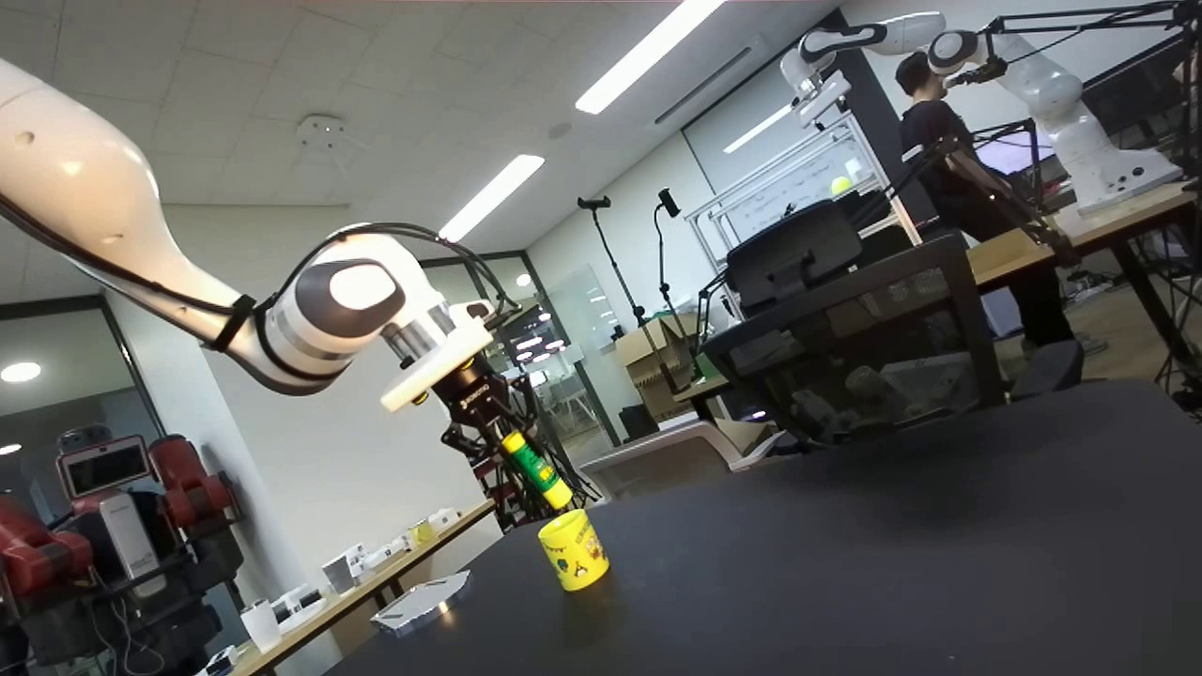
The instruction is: Put the glue stick in the yellow mug
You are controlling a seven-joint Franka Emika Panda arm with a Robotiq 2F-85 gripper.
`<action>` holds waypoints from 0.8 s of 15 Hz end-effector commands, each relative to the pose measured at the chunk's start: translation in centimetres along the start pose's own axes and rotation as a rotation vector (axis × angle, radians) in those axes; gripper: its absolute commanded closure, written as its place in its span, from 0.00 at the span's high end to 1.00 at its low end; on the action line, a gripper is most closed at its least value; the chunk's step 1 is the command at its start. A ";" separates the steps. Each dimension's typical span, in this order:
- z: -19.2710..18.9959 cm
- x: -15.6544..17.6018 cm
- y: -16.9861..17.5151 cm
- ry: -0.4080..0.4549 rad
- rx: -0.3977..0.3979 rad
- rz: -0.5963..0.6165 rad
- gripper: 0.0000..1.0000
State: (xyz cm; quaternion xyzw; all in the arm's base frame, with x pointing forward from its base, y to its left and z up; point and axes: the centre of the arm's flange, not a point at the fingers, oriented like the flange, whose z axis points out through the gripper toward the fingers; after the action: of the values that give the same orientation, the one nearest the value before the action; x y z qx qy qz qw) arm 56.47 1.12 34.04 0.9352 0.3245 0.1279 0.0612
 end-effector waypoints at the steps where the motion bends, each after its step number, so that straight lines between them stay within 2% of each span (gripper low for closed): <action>1: -0.7 8.4 4.1 0.008 -0.030 -0.021 0.09; 3: 0.0 11.7 3.5 0.002 -0.018 -0.064 0.09; 7: 2.8 16.0 0.9 0.002 0.066 -0.137 0.09; 12: 7.1 17.3 0.0 -0.010 0.142 -0.158 0.09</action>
State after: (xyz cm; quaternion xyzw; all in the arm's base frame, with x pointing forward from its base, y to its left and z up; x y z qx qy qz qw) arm 68.84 11.76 31.63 0.9093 0.4015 0.1062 0.0257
